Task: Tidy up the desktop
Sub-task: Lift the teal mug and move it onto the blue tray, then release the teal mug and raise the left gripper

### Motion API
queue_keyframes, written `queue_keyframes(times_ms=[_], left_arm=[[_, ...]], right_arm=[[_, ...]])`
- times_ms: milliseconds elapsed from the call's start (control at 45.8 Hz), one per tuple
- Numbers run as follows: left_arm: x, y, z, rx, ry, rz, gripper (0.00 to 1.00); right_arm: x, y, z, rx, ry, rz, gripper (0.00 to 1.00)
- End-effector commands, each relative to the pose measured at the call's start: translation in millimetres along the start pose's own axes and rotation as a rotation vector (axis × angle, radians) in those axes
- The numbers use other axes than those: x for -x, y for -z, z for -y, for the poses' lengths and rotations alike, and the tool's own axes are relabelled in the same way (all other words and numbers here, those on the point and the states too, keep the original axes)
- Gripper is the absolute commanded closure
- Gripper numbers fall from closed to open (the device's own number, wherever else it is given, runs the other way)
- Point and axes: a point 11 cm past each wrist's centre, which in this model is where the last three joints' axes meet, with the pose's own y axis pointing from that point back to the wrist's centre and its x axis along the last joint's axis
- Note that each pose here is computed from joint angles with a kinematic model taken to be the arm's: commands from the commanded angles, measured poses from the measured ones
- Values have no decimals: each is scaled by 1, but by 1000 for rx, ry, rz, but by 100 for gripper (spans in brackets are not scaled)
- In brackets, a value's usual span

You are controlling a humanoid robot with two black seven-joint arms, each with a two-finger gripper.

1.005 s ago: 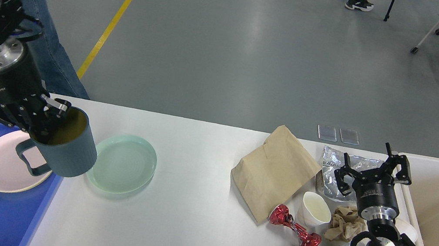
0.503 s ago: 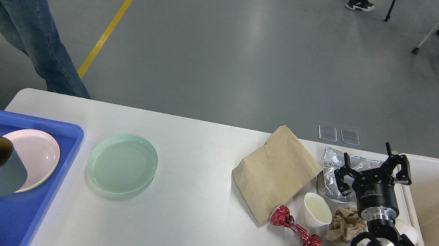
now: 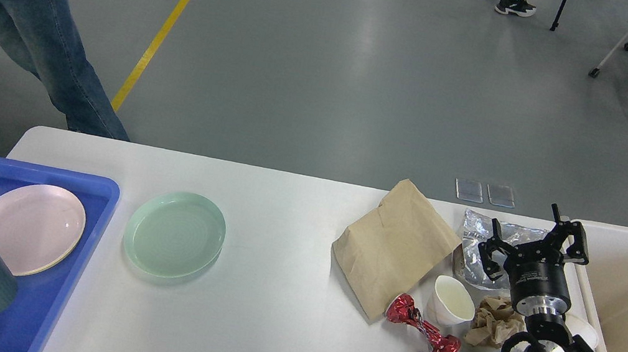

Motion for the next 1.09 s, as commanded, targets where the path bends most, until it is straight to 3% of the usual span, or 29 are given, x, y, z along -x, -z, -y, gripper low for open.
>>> queue_keyframes(times_ms=[0, 809, 852, 896, 940, 962, 984, 1071], left_arm=[[-1, -2, 4, 14, -3, -8, 100], [13, 17, 19, 24, 27, -49, 96], [13, 16, 19, 26, 27, -50, 91], [13, 15, 19, 26, 29, -48, 79], [12, 14, 18, 36, 21, -61, 53], [11, 14, 18, 42, 15, -70, 33], [10, 13, 17, 51, 8, -76, 24], [10, 5, 18, 77, 10, -95, 9]], right_arm=[[0, 0, 0, -2, 0, 0, 0], [0, 0, 0, 0, 0, 0, 0], [0, 0, 0, 0, 0, 0, 0], [0, 0, 0, 0, 0, 0, 0], [0, 0, 0, 0, 0, 0, 0], [0, 0, 0, 0, 0, 0, 0], [0, 0, 0, 0, 0, 0, 0], [0, 0, 0, 0, 0, 0, 0]])
